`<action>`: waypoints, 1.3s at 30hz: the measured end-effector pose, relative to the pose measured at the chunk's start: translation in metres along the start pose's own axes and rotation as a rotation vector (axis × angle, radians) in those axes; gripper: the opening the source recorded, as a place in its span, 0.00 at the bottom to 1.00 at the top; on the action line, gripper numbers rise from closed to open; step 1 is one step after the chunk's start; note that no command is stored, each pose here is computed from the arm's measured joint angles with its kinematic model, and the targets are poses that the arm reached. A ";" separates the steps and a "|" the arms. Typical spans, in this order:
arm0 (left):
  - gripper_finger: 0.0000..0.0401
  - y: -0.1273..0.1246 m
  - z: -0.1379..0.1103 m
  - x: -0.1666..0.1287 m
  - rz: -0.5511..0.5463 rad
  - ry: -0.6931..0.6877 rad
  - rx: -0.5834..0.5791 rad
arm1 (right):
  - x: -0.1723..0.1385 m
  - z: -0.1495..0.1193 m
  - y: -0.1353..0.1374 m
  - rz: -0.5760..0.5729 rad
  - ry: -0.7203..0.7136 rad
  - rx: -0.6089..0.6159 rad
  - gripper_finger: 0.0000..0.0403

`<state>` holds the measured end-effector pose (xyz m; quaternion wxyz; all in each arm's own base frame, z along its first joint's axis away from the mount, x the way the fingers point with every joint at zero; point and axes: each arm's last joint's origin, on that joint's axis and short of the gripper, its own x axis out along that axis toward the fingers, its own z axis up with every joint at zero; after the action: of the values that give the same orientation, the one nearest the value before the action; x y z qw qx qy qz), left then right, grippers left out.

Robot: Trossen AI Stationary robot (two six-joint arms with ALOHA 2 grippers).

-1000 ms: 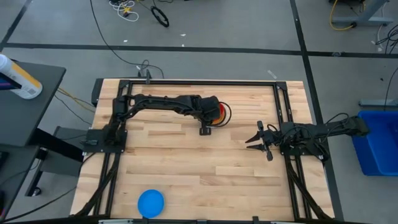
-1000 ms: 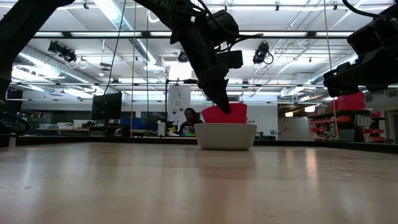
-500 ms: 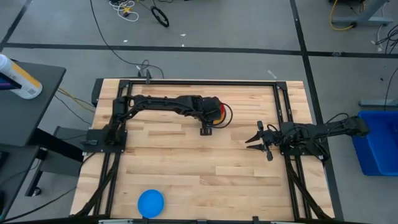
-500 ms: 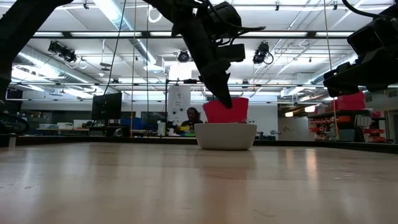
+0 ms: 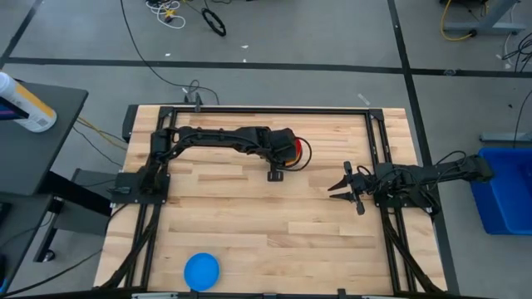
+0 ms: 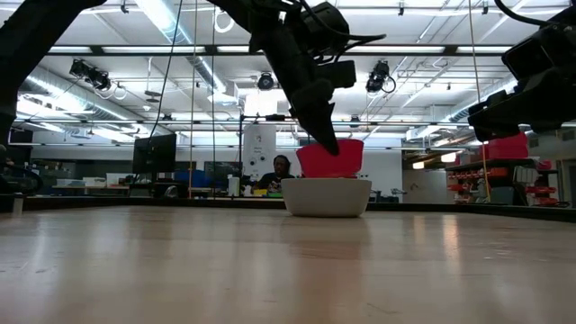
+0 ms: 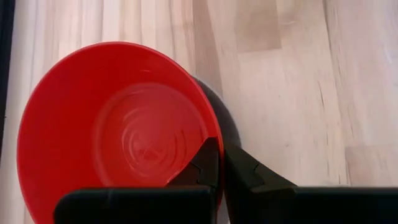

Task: Nest bowls inside each other
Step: Stack the red bowl on top of the yellow bowl, then stack the light blue bowl on top of the red bowl

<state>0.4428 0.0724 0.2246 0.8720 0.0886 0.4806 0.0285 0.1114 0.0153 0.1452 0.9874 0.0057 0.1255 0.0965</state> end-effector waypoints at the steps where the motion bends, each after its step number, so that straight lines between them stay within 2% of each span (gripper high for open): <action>1: 0.02 0.000 0.000 0.000 0.001 -0.003 0.000 | 0.000 0.000 0.000 0.000 0.000 0.000 0.28; 7: 0.01 -0.002 -0.005 0.007 -0.029 -0.017 -0.002 | 0.000 0.000 0.000 0.000 0.000 0.000 0.29; 23: 0.02 0.005 -0.012 0.011 -0.003 0.005 -0.041 | 0.000 0.000 0.000 0.002 0.000 0.007 0.29; 39: 0.36 0.005 -0.009 0.011 -0.042 -0.030 -0.037 | 0.000 0.000 0.000 0.002 0.001 0.007 0.30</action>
<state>0.4409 0.0797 0.2117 0.8809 0.0627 0.4688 0.0178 0.1114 0.0154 0.1450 0.9872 0.0091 0.1260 0.0973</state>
